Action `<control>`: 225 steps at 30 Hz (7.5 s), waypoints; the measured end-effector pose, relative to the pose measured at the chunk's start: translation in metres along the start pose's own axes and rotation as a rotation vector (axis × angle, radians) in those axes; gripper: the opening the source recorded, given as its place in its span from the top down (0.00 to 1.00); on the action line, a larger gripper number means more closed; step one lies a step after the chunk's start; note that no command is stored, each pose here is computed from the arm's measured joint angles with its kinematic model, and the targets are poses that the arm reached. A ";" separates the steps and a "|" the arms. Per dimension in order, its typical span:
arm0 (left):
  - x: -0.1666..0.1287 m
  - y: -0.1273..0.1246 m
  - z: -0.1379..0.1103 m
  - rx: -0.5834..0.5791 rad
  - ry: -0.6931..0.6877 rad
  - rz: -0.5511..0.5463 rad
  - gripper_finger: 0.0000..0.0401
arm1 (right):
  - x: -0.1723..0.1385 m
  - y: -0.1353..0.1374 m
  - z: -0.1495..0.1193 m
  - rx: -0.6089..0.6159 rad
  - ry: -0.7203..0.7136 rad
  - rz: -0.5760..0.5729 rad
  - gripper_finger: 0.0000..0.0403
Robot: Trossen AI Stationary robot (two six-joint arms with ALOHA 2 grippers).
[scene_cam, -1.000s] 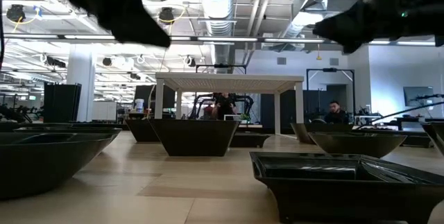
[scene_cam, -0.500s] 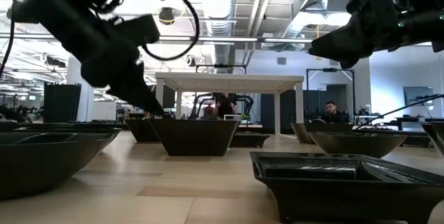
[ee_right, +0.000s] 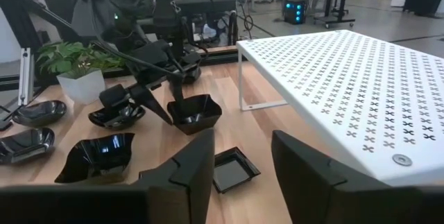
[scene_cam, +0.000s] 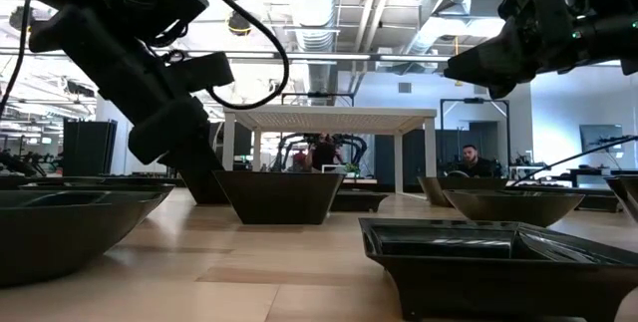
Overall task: Pick & Place Mini shaped plates
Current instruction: Put the distorted square plate on the shelf, then put the leaf shaped plate on the shelf
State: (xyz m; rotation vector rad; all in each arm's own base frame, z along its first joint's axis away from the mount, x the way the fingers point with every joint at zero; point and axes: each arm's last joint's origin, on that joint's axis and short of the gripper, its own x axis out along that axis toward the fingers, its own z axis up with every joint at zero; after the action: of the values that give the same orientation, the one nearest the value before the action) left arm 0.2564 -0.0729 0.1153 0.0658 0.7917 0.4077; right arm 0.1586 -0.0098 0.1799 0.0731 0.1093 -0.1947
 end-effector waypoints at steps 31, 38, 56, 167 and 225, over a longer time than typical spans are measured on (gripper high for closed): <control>-0.072 0.100 0.134 0.327 -0.306 0.060 0.98 | 0.000 0.000 0.000 -0.001 0.001 0.000 0.67; -0.045 0.148 0.133 0.337 -0.225 0.093 0.98 | 0.000 0.000 0.000 -0.001 0.004 0.000 0.68; -0.023 0.167 0.105 0.391 -0.155 0.134 0.94 | 0.000 -0.001 -0.001 -0.002 0.009 -0.004 0.68; -0.073 0.049 -0.048 -0.306 0.531 0.169 0.69 | 0.000 0.000 0.000 -0.003 0.001 -0.001 0.68; -0.021 0.056 0.192 0.180 -0.455 -0.039 0.98 | 0.000 0.000 0.003 -0.005 -0.035 0.000 0.68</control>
State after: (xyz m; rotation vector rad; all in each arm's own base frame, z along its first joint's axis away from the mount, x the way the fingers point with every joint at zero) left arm 0.3600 -0.0117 0.2768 0.3006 0.3777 0.2682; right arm 0.1589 -0.0101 0.1831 0.0647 0.0745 -0.1953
